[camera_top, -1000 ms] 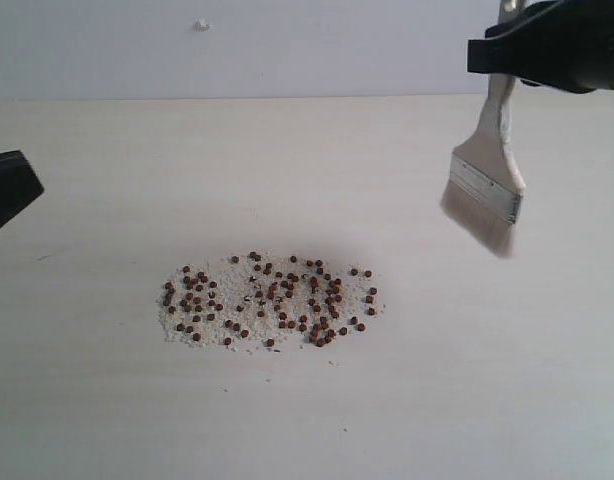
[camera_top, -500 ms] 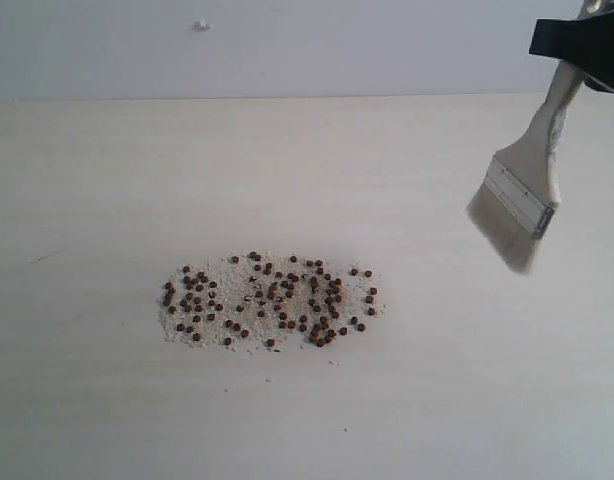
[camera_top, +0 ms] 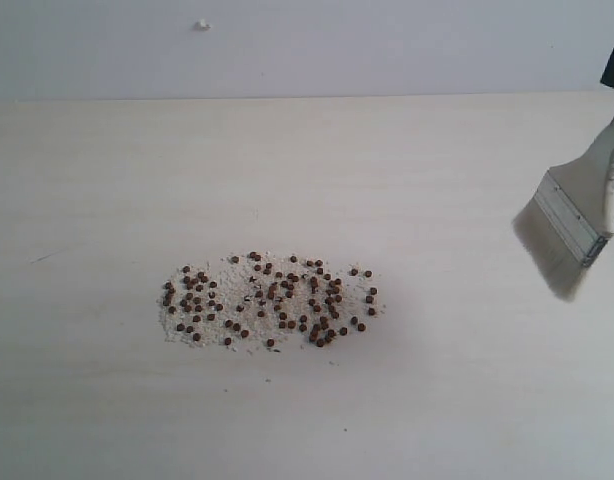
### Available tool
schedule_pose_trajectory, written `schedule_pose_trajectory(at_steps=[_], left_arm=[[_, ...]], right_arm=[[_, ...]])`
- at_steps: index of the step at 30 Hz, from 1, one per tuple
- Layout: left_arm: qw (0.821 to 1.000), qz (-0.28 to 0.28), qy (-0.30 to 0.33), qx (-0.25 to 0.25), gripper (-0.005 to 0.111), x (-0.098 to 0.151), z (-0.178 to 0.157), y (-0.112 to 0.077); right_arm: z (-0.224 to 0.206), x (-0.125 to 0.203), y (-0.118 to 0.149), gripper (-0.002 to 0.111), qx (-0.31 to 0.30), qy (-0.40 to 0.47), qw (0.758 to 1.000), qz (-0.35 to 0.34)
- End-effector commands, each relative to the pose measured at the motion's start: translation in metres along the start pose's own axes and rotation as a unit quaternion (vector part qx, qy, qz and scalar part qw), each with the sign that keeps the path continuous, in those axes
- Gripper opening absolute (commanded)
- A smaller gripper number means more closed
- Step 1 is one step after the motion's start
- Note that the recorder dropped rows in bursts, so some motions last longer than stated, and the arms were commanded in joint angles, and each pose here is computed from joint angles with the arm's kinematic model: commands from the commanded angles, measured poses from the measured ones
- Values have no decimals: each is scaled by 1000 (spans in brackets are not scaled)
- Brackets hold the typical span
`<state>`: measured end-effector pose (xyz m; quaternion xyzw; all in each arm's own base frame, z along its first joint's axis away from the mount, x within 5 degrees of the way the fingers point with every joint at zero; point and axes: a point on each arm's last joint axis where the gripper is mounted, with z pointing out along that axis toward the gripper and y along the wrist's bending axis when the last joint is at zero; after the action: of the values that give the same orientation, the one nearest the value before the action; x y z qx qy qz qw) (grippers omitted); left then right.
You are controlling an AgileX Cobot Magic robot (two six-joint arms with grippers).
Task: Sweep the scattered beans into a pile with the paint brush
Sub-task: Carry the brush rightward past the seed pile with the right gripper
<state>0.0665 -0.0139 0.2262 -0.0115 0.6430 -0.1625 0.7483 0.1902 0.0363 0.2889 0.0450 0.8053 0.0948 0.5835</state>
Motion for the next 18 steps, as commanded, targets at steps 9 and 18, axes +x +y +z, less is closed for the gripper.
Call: schedule_pose_trajectory(at_steps=[9,18], left_arm=[[1000,5,6,-6,0,2,-1,1],[1000,5,6,-6,0,2,-1,1]], right_arm=[[1,-5,1,0,1,-17,999,-39],[27,10,-16,0,65,-118,991,10]])
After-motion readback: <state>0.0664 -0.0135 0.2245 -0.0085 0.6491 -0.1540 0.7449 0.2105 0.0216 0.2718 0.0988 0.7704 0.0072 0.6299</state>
